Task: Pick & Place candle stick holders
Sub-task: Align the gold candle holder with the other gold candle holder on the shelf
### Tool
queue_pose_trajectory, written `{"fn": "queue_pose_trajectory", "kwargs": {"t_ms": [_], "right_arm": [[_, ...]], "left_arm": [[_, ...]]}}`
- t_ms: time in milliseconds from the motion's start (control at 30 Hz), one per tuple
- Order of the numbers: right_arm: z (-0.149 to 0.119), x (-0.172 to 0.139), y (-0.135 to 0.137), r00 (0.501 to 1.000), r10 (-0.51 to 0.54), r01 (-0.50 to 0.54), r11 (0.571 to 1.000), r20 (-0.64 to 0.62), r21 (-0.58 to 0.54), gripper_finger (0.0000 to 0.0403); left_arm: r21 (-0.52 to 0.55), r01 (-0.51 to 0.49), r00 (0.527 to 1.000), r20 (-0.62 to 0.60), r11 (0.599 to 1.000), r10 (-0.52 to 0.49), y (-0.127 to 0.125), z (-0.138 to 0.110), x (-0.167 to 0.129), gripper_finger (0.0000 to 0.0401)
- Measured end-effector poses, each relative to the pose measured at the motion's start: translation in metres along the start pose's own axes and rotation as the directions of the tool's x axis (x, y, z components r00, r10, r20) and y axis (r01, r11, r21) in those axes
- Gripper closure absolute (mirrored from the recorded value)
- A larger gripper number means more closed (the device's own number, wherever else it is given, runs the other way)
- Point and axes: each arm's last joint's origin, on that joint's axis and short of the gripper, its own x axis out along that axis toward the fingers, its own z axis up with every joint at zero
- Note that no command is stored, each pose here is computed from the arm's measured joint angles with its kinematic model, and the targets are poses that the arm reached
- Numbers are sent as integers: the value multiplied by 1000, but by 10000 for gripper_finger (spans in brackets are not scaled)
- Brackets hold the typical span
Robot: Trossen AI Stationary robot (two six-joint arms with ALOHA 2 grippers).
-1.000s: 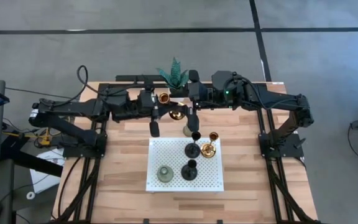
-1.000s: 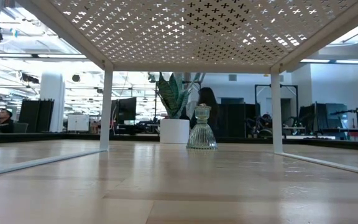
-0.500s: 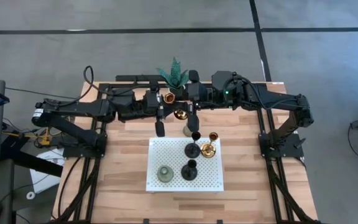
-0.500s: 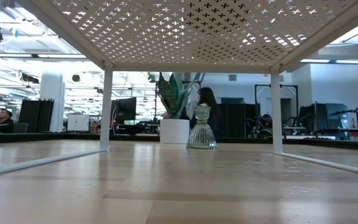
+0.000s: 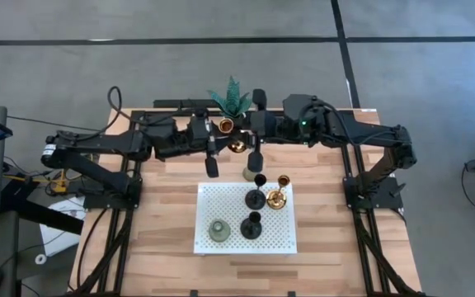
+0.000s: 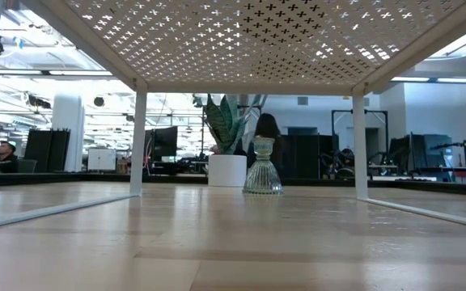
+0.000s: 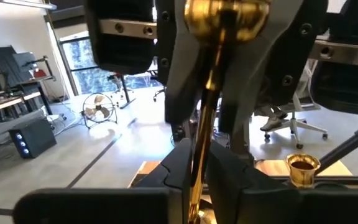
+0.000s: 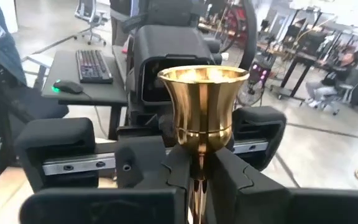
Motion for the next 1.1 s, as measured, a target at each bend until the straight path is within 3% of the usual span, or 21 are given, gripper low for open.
{"fn": "queue_pose_trajectory", "kwargs": {"t_ms": [267, 433, 700, 867, 1100], "right_arm": [[7, -14, -12, 998, -64, 65, 998, 24, -19, 379], [12, -27, -24, 992, -120, 120, 993, 31, -17, 380], [10, -40, -37, 985, -173, 172, 985, -23, -15, 380], [18, -63, -44, 970, -243, 243, 970, -10, -9, 380], [34, -106, -29, 980, -196, 195, 980, 33, 46, 380]], "left_arm": [[2, -13, 1000, 19, 1000, 13, 4, 6, -7, 361], [71, -36, 999, 19, 997, 34, 7, 11, -16, 344], [112, -80, 997, 21, 990, 78, 10, 13, -20, 266], [129, -166, 986, -7, 978, 168, 12, 13, -21, 210], [176, -302, 949, -41, 937, 314, 17, 11, -22, 168]]}}
